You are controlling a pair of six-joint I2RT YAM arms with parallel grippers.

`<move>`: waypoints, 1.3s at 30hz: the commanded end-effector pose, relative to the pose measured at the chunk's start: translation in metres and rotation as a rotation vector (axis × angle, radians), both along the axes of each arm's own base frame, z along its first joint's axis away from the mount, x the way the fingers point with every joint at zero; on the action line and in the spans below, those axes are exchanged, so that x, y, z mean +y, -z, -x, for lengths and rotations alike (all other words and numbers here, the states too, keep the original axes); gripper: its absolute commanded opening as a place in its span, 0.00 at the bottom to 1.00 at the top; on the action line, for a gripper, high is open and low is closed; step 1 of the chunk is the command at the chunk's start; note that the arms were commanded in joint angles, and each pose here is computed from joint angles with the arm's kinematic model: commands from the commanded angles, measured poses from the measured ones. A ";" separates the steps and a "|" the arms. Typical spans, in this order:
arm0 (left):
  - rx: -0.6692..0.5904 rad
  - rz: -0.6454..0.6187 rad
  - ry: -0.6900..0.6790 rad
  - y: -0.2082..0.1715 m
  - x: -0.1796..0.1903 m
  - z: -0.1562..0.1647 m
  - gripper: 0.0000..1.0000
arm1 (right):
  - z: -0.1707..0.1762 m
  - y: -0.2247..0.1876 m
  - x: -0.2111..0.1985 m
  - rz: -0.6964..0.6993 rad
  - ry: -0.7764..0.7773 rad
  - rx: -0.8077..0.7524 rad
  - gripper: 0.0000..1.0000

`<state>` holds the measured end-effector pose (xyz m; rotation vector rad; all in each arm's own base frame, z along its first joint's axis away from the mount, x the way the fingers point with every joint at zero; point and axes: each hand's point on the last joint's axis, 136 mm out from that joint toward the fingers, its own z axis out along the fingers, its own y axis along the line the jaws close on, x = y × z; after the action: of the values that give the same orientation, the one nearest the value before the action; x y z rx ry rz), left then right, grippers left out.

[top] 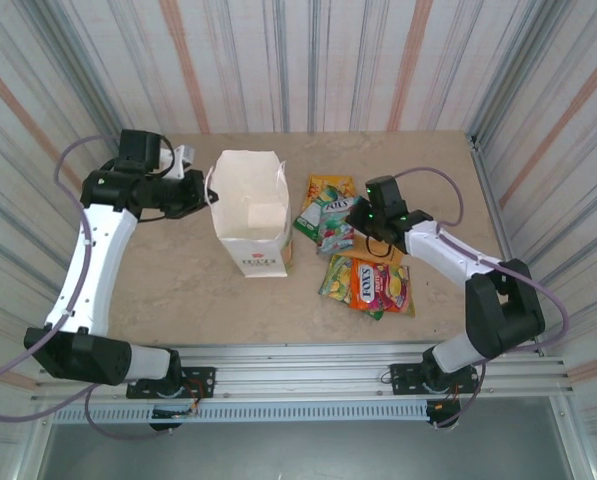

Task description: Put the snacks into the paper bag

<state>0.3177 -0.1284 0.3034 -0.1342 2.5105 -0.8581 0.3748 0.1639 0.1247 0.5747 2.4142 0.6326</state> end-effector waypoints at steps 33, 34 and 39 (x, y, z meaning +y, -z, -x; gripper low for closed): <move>0.012 0.026 0.058 0.011 -0.029 -0.030 0.00 | -0.028 0.045 -0.004 -0.277 -0.406 0.010 0.25; 0.010 0.019 0.054 0.011 -0.028 -0.031 0.00 | -0.029 0.037 -0.004 -0.274 -0.407 -0.009 0.21; 0.008 -0.014 0.040 0.012 -0.028 -0.035 0.00 | -0.029 -0.019 -0.010 -0.228 -0.403 -0.127 0.04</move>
<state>0.3502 -0.1551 0.2814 -0.0918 2.5511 -0.8839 0.3937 0.1566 0.0855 0.2147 2.5021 1.1150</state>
